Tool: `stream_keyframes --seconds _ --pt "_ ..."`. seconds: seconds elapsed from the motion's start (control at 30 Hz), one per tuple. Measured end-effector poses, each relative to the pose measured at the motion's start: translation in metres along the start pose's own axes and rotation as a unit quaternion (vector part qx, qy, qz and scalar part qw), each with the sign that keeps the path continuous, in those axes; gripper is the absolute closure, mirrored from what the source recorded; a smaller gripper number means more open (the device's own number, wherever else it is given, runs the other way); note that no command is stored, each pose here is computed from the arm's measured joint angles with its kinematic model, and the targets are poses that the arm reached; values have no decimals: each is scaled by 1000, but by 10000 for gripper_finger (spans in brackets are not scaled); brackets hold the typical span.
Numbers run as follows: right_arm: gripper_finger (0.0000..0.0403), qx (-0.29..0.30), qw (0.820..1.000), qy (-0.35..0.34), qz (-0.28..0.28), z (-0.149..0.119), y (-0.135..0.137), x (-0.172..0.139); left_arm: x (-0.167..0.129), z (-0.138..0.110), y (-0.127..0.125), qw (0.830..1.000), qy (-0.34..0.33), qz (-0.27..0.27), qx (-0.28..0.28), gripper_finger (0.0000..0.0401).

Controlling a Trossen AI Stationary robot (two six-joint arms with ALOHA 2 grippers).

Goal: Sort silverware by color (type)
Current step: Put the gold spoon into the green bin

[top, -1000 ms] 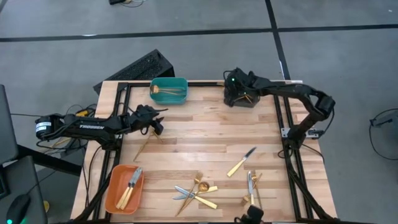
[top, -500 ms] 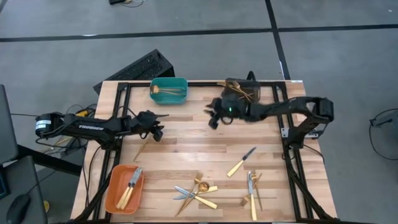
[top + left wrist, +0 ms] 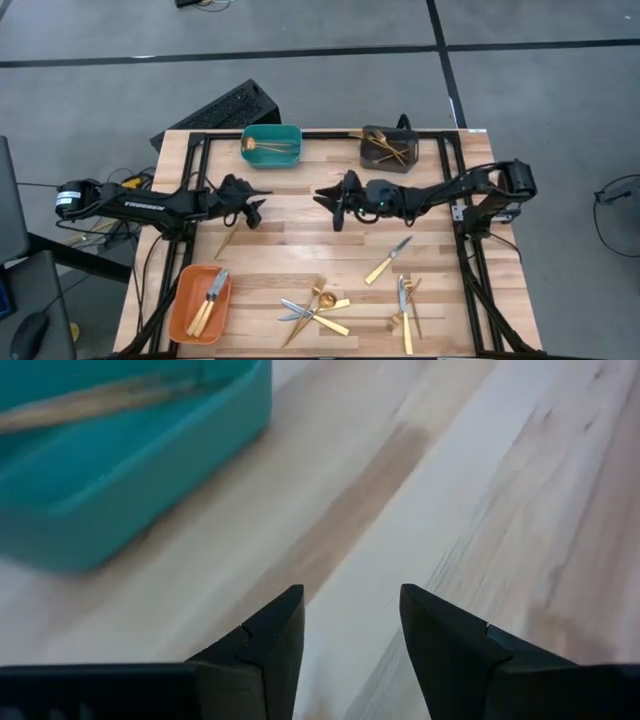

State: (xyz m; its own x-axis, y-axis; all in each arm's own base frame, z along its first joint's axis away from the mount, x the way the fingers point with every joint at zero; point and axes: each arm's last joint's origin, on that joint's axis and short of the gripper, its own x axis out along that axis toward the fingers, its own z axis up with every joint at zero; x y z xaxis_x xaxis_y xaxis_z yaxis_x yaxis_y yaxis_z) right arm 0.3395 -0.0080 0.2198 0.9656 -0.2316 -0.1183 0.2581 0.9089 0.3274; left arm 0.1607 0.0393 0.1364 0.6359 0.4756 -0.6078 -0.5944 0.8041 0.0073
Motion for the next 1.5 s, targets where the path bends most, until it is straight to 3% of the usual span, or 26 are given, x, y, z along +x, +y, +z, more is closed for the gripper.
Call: stream_keyframes --seconds 0.23,0.47,0.67,0.8,0.93,1.13,1.3,1.5 --pt "271 72 997 6 -38 -28 -3 13 0 -5 5 998 12 66 -5 248" --pt "271 96 994 14 -47 -42 -8 29 0 -5 5 996 9 66 -53 248" --pt "271 73 997 1 -24 -27 -1 40 -11 -4 -3 995 40 -34 -83 248" --pt "271 36 999 -3 -12 -19 4 43 -26 -1 -9 994 8 -49 -99 248" --pt "271 6 1000 -12 -14 -12 4 46 -39 -7 -5 992 -4 -3 -128 248" --pt "271 -12 999 -18 -38 -5 -13 50 -47 -21 7 975 -10 106 -193 248" --pt "271 -11 998 -19 -56 -1 -26 52 -46 -24 8 966 -8 128 -225 248" --pt "271 -24 996 41 -74 -13 -28 51 -42 -33 10 954 23 166 -249 248"
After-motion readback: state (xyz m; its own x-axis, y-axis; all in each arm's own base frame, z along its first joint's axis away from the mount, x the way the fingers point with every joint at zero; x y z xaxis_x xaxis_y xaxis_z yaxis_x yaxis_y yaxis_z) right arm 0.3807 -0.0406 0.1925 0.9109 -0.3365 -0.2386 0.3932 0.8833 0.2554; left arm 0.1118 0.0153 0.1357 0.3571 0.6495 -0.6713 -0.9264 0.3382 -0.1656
